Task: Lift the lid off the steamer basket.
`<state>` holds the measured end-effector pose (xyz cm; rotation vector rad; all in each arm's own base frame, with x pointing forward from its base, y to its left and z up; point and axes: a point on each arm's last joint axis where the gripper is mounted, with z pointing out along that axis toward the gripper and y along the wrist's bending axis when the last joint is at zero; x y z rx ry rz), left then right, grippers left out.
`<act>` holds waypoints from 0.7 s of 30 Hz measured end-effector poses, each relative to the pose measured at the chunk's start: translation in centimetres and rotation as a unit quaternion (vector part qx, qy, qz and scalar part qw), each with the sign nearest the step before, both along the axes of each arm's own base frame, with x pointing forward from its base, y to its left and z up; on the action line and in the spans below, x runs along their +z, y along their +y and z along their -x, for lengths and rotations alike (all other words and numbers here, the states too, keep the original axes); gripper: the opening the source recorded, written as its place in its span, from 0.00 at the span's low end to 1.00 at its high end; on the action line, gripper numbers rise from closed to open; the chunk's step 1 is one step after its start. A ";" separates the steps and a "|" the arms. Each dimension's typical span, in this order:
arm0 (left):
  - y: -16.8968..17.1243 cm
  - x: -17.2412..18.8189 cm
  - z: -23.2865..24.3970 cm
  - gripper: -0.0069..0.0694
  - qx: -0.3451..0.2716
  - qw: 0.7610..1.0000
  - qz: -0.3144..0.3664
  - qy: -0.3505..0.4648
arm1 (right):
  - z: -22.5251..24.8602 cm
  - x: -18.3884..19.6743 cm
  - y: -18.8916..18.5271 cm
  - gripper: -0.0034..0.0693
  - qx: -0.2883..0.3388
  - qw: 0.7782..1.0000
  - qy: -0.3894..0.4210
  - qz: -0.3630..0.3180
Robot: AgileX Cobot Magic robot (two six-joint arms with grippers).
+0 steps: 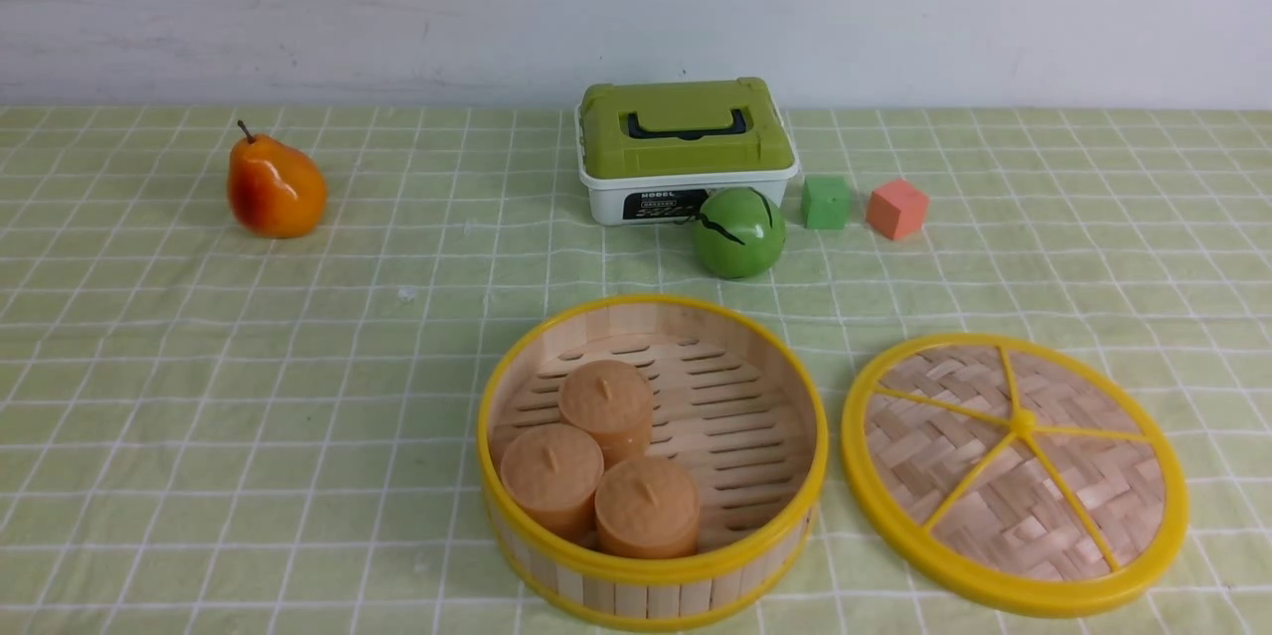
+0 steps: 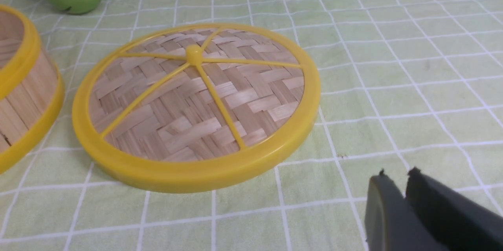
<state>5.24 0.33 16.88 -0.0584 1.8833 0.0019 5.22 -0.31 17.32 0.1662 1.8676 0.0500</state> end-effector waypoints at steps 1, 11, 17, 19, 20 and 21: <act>0.0 0.0 0.0 0.40 0.000 1.000 0.000 0.000 | 0.0 0.0 0.0 0.12 0.000 1.000 0.000 0.000; 0.0 0.0 0.0 0.40 0.000 1.000 0.000 0.000 | 0.0 0.0 0.0 0.12 0.000 1.000 0.000 0.000; 0.0 0.0 0.0 0.40 0.000 1.000 0.000 0.000 | 0.0 0.0 0.0 0.13 0.000 1.000 0.000 0.000; 0.0 0.0 0.0 0.40 0.000 1.000 0.000 0.000 | 0.0 0.0 0.0 0.14 0.000 1.000 0.000 0.000; 0.0 0.0 0.0 0.40 0.000 1.000 0.000 0.000 | 0.0 0.0 0.0 0.14 0.000 1.000 0.000 0.000; 0.0 0.0 0.0 0.40 0.000 1.000 0.000 0.000 | 0.0 0.0 0.0 0.14 0.000 1.000 0.000 0.000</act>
